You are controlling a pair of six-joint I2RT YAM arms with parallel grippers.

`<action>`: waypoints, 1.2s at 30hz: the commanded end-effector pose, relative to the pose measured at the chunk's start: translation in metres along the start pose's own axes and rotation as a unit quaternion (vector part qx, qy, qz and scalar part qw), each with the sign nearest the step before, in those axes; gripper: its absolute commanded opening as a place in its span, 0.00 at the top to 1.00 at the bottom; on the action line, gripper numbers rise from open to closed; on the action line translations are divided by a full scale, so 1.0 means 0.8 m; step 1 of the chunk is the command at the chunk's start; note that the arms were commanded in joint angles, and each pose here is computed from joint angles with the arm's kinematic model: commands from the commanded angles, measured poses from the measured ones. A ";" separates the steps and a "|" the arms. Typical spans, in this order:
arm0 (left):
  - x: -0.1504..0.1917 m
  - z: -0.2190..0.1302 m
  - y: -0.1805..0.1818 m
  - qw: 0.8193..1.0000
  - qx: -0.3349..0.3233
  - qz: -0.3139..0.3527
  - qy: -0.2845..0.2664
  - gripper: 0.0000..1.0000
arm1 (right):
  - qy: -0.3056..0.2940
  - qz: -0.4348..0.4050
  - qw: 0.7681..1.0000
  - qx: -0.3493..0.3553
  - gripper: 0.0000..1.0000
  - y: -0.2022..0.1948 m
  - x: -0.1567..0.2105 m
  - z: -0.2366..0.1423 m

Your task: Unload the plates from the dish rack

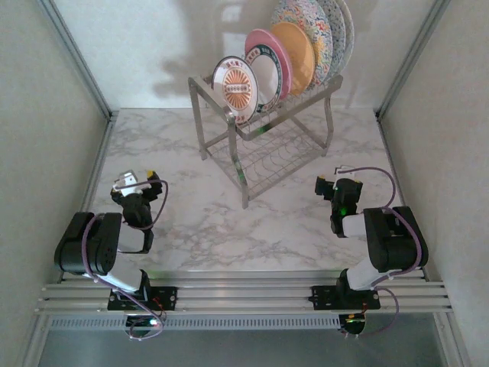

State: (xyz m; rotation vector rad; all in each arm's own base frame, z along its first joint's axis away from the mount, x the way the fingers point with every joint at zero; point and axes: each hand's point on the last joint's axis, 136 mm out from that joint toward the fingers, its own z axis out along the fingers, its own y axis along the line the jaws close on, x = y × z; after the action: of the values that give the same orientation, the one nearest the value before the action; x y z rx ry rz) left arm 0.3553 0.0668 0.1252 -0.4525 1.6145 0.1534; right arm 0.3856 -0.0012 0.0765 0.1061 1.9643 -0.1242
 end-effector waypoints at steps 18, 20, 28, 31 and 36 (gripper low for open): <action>-0.013 0.002 -0.002 1.000 -0.001 -0.002 -0.020 0.01 | -0.015 0.010 1.000 -0.009 0.01 0.003 -0.015 0.001; -0.013 0.002 -0.002 1.000 -0.001 -0.003 -0.020 0.01 | -0.015 0.009 1.000 -0.010 0.01 0.004 -0.015 0.001; -0.030 -0.010 -0.002 0.999 -0.005 -0.003 -0.041 0.01 | -0.070 0.045 0.993 0.085 0.01 -0.039 -0.056 -0.048; -0.055 -0.019 -0.001 0.998 -0.033 0.002 -0.053 0.01 | -0.106 0.083 0.979 0.155 0.01 -0.075 -0.093 -0.081; -0.136 -0.036 -0.005 0.989 -0.049 -0.053 -0.128 0.01 | -0.159 0.088 0.953 0.241 0.01 -0.119 -0.198 -0.134</action>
State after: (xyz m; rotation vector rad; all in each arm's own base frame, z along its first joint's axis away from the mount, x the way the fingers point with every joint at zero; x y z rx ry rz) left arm 0.3366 0.0652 0.2063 -0.4972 1.4024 0.1675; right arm 0.3485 -0.0549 0.2198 0.4278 1.6260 -0.3212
